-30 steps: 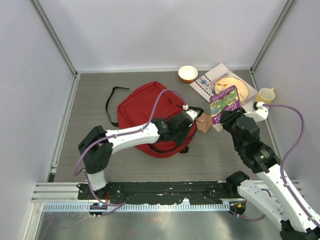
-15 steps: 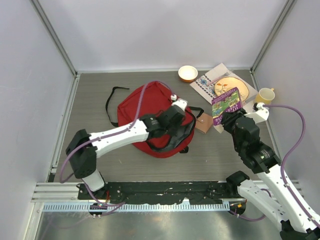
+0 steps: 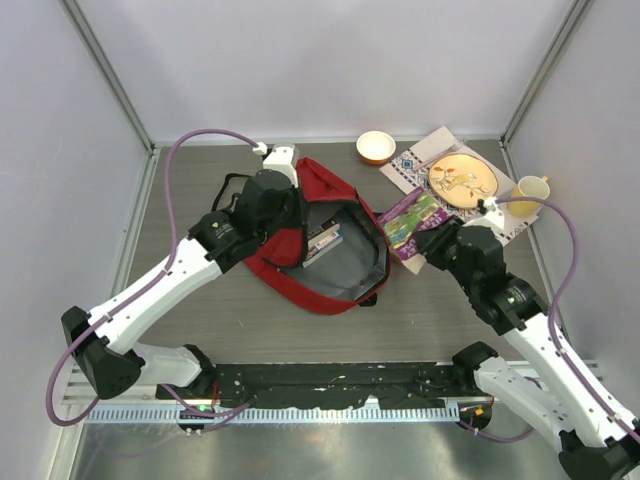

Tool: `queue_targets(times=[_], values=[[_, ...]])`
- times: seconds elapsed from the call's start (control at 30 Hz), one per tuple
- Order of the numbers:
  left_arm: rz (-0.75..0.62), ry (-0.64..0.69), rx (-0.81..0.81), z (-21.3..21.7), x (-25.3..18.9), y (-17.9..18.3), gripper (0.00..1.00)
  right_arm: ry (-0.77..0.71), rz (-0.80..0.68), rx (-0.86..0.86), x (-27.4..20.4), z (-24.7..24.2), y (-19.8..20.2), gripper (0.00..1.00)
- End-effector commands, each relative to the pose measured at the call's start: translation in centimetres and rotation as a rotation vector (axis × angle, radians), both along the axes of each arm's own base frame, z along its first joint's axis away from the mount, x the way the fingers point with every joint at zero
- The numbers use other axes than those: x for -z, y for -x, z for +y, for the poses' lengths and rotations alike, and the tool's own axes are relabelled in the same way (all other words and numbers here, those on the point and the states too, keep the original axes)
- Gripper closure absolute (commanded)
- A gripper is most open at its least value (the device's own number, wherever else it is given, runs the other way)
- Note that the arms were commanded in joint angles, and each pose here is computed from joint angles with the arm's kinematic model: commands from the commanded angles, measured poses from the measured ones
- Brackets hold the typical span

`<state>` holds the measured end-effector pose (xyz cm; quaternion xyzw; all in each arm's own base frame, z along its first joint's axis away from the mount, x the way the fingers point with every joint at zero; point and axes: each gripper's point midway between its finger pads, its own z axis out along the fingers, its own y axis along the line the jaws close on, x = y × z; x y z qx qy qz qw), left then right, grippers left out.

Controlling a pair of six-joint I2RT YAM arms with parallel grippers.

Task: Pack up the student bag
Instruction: Place the book in the student bag.

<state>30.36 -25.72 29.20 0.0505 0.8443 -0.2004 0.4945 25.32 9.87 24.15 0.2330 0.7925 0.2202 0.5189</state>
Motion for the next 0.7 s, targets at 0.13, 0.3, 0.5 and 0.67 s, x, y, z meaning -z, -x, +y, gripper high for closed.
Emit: queue_targets(times=[0.13,0.3,0.5,0.67], values=[[-0.087,0.142,0.011,-0.9,-4.6,0.0,1.0,-0.372,-0.049,-0.385,-2.7,9.1,1.0,0.99],[-0.071,0.161,0.031,-1.8,-4.1,-0.1,1.0,-0.427,-0.055,-0.466,-3.7,10.3,1.9,0.99],[-0.061,0.179,0.046,-2.5,-3.8,-0.2,1.0,-0.448,-0.094,-0.501,-6.0,10.6,2.4,0.99],[-0.077,0.201,0.063,-2.8,-4.7,-0.2,1.0,-0.58,-0.057,-0.619,-4.7,13.7,1.8,0.99]])
